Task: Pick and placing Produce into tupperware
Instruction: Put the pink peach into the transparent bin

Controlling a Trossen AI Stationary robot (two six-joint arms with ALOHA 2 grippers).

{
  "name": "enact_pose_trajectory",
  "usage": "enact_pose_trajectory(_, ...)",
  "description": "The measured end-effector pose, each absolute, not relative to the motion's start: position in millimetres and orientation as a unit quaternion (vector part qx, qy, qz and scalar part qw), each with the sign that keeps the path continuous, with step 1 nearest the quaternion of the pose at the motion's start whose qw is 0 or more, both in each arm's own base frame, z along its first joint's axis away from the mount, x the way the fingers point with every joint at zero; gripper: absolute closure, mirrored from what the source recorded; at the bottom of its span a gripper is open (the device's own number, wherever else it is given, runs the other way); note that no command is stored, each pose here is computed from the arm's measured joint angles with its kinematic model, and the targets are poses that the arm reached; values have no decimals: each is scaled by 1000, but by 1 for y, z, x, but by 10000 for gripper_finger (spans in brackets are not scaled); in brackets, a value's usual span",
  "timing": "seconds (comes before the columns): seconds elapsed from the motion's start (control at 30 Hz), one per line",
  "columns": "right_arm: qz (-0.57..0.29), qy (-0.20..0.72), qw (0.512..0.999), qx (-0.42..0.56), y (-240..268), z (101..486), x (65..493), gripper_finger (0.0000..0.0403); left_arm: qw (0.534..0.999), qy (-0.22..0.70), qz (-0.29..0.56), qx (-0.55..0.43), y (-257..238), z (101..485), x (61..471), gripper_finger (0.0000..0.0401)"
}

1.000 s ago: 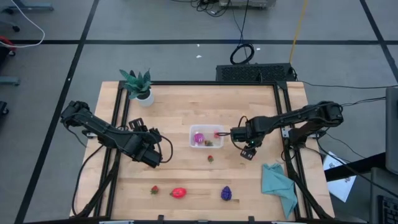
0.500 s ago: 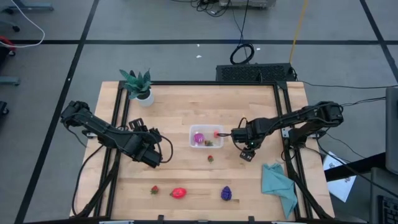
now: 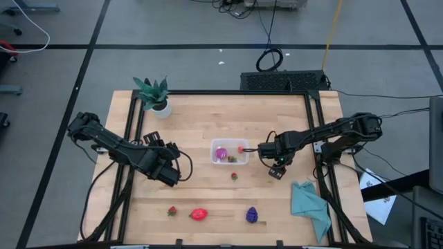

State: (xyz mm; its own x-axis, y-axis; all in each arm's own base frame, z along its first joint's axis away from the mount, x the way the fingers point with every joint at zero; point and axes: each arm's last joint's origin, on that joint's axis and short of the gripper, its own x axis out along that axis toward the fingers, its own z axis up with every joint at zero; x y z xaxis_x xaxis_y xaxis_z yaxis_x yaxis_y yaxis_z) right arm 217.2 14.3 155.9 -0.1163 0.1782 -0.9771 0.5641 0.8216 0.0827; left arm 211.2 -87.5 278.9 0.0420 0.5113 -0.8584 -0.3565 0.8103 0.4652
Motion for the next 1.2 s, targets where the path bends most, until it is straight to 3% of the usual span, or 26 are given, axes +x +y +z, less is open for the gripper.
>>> enact_pose_trajectory(0.5, -171, 743, 593, 258, 14, 143, 205, 179, 719, 623, 301, 62, -87, 279, 211, 192)
enact_pose_trajectory(1.2, -161, 727, 613, 263, 14, 136, 207, 179, 719, 623, 301, 63, -88, 279, 211, 192)
